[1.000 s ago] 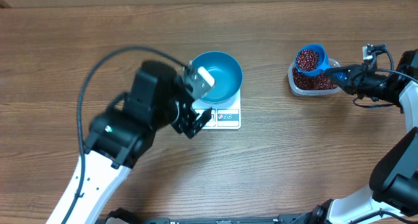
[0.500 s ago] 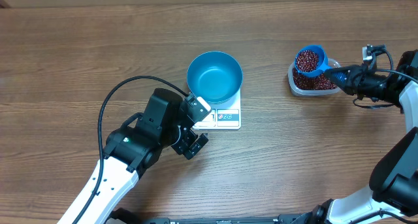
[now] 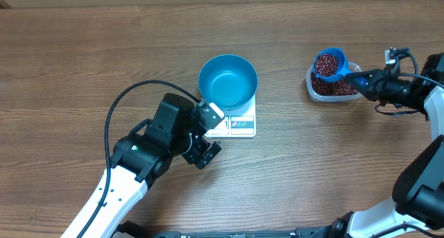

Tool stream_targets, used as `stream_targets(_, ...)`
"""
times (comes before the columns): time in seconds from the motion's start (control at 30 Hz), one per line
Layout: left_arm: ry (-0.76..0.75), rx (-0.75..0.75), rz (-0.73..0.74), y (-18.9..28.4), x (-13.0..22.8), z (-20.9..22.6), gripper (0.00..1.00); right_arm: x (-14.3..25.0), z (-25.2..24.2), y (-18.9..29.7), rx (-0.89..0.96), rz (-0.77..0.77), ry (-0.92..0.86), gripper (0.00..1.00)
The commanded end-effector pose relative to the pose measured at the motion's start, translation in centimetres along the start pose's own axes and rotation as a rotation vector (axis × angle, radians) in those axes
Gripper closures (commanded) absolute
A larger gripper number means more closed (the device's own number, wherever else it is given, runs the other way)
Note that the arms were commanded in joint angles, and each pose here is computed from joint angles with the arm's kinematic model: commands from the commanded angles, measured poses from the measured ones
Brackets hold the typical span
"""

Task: Scoop item into bowl and weigh 150g on scale

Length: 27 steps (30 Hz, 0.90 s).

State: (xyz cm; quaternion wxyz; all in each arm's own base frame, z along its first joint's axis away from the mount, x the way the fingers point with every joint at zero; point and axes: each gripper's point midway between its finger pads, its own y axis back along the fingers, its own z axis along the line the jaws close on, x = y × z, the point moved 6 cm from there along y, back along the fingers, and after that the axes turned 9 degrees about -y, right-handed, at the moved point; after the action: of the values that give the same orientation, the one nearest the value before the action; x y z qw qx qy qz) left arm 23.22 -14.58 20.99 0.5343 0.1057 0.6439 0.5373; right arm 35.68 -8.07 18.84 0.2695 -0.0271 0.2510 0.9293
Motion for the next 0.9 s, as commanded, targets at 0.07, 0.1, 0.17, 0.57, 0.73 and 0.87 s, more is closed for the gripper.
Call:
stream_targets(0.07,-0.009,0.020,0.000,-0.29,0.01,-0.35,0.01,0.08,-0.27,-0.02,-0.004,0.001,0.003,0.96)
stream_targets(0.1,-0.010,0.018,-0.004,-0.29,-0.05,-0.32,0.00,0.08,-0.27,-0.03,-0.004,0.001,0.003,0.96)
stream_targets(0.17,-0.011,0.014,-0.013,-0.29,-0.22,-0.24,0.01,0.09,-0.25,-0.05,-0.004,0.002,0.004,0.96)
stream_targets(0.57,-0.094,-0.001,0.009,-1.06,-0.11,0.12,0.00,0.19,-0.26,-0.05,-0.004,0.005,-0.004,0.96)
stream_targets(0.73,-0.130,-0.007,0.011,-1.09,-0.11,0.20,0.00,0.18,-0.26,-0.05,-0.004,0.005,-0.003,0.96)
stream_targets(0.87,-0.144,-0.022,-0.007,-1.10,-0.47,0.42,0.00,0.18,-0.26,-0.05,-0.004,0.005,-0.003,0.96)
